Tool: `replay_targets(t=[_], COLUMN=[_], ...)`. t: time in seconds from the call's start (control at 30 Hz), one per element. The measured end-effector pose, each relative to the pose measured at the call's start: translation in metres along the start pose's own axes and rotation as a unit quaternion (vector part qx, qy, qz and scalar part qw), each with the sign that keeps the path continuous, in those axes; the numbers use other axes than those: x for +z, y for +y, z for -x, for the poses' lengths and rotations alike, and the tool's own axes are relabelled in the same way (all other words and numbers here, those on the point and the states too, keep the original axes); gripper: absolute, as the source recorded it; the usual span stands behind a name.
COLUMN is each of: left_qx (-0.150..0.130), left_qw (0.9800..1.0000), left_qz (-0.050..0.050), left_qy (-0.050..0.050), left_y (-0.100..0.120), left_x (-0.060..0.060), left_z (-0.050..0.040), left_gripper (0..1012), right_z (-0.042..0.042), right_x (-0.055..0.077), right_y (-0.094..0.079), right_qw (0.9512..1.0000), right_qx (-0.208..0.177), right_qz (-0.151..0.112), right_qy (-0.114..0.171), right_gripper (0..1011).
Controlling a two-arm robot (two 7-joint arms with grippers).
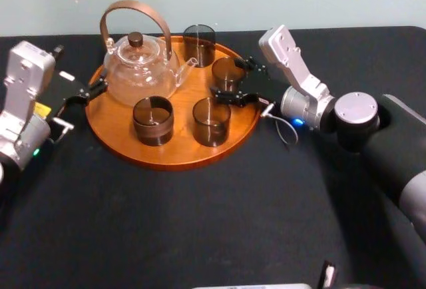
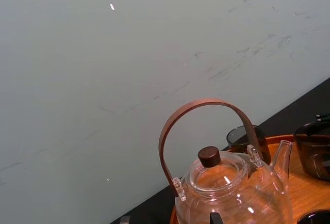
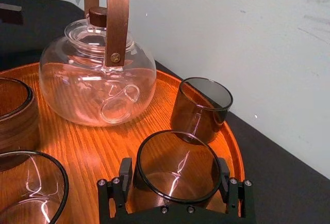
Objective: Pick up the glass from the table and place it on the tray.
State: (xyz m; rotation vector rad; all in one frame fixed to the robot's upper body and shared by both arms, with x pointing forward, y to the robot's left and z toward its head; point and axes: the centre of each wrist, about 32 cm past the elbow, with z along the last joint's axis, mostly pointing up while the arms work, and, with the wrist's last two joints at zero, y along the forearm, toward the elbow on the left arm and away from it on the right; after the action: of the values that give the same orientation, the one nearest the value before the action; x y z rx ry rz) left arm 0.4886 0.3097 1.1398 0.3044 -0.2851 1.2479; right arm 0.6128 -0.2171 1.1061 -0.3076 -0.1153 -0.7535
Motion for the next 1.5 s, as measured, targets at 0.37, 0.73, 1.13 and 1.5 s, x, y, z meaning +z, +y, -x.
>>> replay_targets(t=[0.37,0.73,1.13,1.5], left_qx=[0.0,0.0,0.0,0.0], left_qw=[1.0,1.0,1.0,1.0], left_qz=[0.0,0.0,0.0,0.0], left_qy=[0.0,0.0,0.0,0.0], left_y=[0.0,0.0,0.0,0.0], left_x=[0.0,0.0,0.0,0.0], left_z=[0.0,0.0,0.0,0.0], left_gripper=[1001,1001,1001,1002], right_z=[0.0025,0.0081,0.0173,0.0232], right_x=[0.008,0.016,0.011,0.004], right_y=[-0.011,-0.03,-0.061,-0.115], right_qw=[0.9999,0.9994,0.999,0.9935], right_qx=[-0.006,-0.023,-0.043,-0.114], right_qz=[0.003,0.008,0.001,-0.007], right_qy=[-0.013,-0.027,-0.012,-0.005], right_gripper=[1002,1002,1002,1002])
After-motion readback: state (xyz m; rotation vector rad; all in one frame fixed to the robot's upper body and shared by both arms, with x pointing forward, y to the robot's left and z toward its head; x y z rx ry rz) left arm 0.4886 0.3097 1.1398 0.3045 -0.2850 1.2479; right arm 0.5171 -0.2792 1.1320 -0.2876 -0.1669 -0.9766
